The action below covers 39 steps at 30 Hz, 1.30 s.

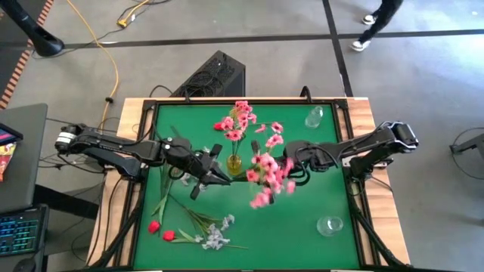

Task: Sort flowers into vase by color
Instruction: Put the pink flowers into the yellow vase

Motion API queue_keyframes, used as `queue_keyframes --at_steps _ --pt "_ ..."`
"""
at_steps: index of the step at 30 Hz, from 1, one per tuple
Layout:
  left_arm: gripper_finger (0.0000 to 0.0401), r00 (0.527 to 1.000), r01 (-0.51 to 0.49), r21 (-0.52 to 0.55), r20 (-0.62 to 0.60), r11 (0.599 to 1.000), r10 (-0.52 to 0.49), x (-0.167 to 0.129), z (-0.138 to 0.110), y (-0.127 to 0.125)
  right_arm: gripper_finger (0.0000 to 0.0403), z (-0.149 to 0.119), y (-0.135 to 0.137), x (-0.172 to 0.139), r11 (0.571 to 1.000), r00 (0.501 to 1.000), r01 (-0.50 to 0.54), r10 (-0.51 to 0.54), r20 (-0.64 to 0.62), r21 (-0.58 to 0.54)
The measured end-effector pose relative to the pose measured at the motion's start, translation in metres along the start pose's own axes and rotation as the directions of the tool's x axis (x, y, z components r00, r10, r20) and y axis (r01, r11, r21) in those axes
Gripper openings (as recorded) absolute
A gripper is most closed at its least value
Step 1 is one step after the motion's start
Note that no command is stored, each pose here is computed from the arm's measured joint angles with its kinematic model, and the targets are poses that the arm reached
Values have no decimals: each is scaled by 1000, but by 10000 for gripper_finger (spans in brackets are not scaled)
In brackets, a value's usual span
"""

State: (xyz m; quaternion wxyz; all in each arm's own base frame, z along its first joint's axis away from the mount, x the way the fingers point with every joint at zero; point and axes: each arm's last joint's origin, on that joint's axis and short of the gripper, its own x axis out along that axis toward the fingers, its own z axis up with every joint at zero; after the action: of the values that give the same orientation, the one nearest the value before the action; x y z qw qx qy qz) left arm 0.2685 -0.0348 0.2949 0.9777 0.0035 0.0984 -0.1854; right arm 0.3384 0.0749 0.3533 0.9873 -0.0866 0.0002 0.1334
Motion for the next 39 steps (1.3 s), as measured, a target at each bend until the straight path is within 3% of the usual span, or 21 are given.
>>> queue_keyframes --at_steps 3,8,14,18,24,39 --pt "63 999 -25 -25 -25 999 24 -5 0 1 38 -2 1 -5 999 998 -8 10 -58 44" --pt "135 990 -126 -96 -77 987 119 -26 2 6 22 7 -2 -29 999 988 -1 7 -151 38" --pt "186 967 -255 -100 -43 962 252 -62 15 13 22 20 -11 -55 991 980 128 -133 -147 -43" --pt "192 939 -343 -100 -4 934 345 -77 21 19 22 11 -25 -63 975 972 217 -220 -77 -49" --pt "192 916 -399 -112 -15 910 400 -83 20 28 22 -14 -40 -55 956 957 288 -290 -33 -48" --pt "192 895 -446 -140 -73 884 440 -86 14 33 27 -60 -55 -21 948 939 309 -317 -136 -76"
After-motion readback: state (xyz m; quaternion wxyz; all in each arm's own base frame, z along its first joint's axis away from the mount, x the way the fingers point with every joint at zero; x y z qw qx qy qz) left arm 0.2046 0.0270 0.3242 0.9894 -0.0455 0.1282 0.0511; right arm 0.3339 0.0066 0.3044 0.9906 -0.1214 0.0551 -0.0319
